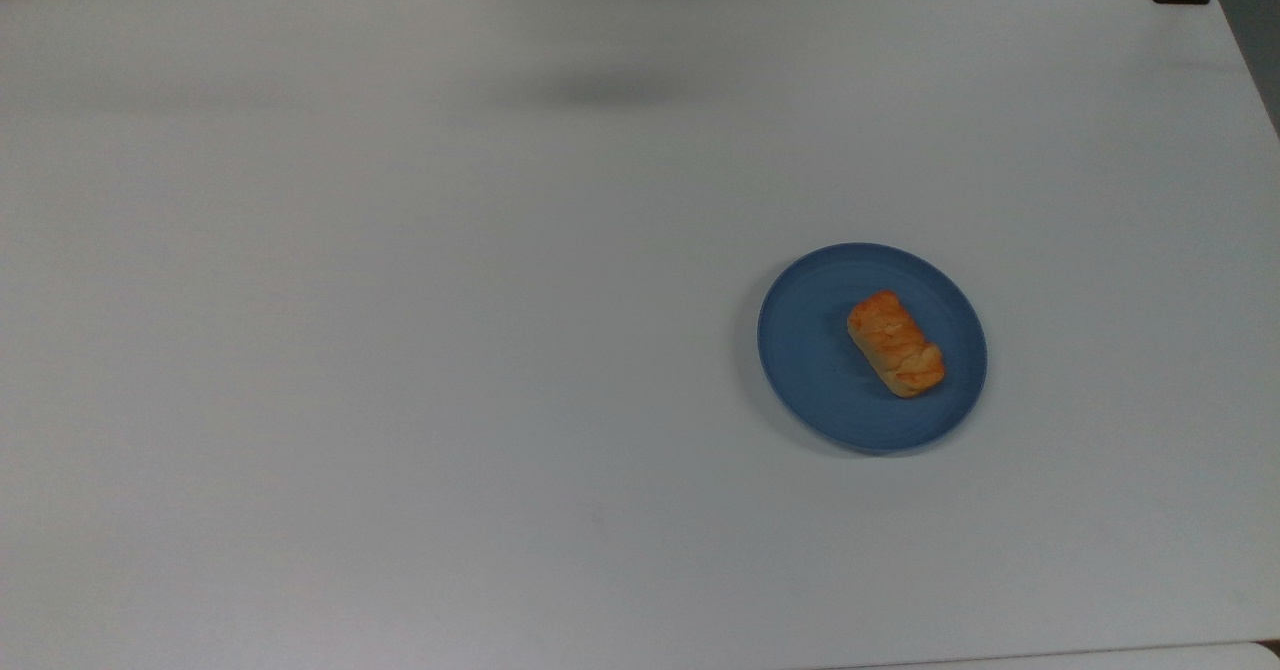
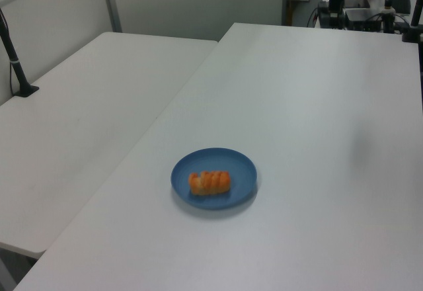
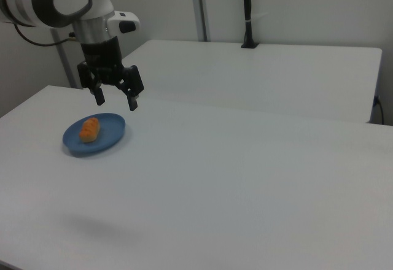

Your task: Put the bread on the table

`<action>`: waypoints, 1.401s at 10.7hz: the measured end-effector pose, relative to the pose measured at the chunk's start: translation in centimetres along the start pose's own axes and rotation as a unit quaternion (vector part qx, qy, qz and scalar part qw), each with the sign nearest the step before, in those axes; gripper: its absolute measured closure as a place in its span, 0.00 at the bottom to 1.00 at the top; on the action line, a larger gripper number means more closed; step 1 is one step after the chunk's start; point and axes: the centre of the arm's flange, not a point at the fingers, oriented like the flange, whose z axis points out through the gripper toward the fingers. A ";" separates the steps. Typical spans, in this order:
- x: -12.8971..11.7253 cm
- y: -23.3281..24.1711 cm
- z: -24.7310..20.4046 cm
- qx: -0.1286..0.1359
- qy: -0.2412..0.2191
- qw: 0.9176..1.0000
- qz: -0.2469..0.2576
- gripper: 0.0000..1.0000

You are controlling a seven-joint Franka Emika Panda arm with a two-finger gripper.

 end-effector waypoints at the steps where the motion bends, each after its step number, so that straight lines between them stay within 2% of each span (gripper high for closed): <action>1: 0.1 -0.6 0.2 0.000 -0.001 1.000 -0.005 0.00; 4: 1.2 -5.0 1.1 -0.002 -0.006 1.000 -0.028 0.00; 7: 1.8 -13.0 1.0 -0.003 0.014 0.998 -0.058 0.00; 11: 2.3 -20.7 0.7 0.004 0.042 0.992 -0.116 0.00; 15: 4.6 -27.1 3.1 0.031 0.096 0.989 -0.106 0.00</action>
